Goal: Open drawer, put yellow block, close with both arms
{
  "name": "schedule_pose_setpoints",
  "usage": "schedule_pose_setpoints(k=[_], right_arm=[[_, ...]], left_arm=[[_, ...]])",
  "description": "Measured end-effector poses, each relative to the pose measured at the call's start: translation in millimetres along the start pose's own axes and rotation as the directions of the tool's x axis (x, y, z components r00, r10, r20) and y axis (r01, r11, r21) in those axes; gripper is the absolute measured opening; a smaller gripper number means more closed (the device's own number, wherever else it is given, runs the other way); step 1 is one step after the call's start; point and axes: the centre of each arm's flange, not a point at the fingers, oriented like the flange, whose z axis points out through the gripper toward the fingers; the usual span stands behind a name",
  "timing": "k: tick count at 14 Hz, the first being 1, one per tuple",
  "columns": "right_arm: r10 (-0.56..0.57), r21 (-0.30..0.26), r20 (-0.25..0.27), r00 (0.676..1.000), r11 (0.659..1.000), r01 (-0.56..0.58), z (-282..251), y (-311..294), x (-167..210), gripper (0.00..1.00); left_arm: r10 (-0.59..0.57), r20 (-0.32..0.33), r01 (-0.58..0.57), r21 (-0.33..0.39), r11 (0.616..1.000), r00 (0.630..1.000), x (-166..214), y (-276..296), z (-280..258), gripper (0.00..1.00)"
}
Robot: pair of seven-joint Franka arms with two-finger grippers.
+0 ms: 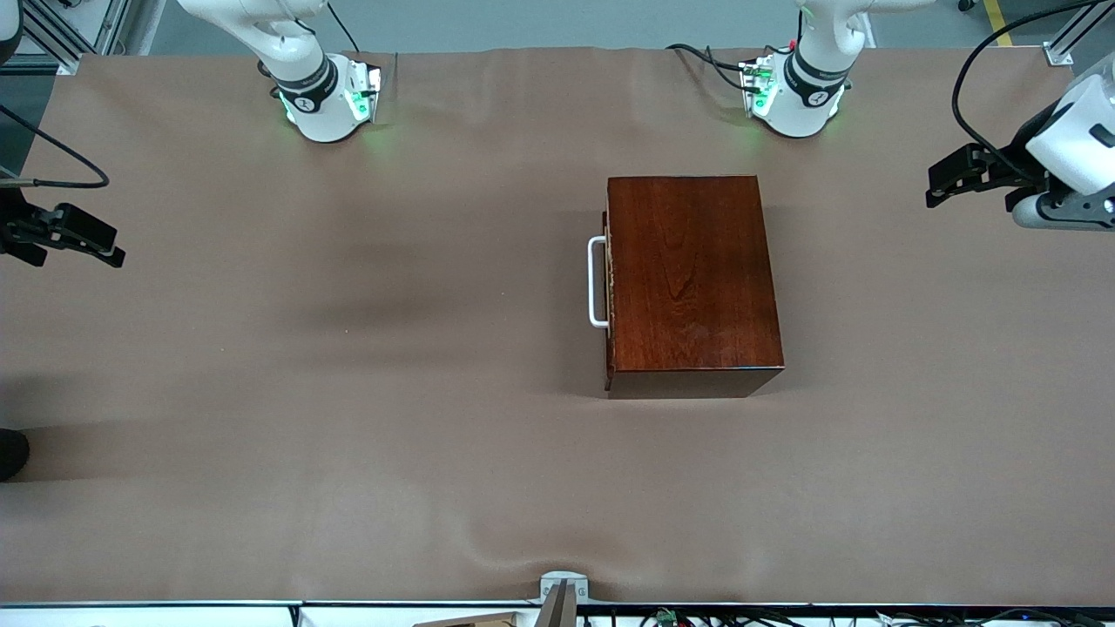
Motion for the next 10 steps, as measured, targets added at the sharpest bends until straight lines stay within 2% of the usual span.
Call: schedule_pose_setpoints(k=[5, 10], right_arm=[[0.000, 0.000, -0.001, 1.000, 1.000, 0.000, 0, 0, 0, 1.00], [0.000, 0.000, -0.001, 1.000, 1.000, 0.000, 0, 0, 0, 1.00]], left_arm=[[0.038, -0.020, -0.036, 0.063, 0.997, 0.999, 2, 16, 0, 1.00], [0.037, -0.065, -0.034, 0.056, 0.998, 0.997, 4, 16, -7, 1.00]])
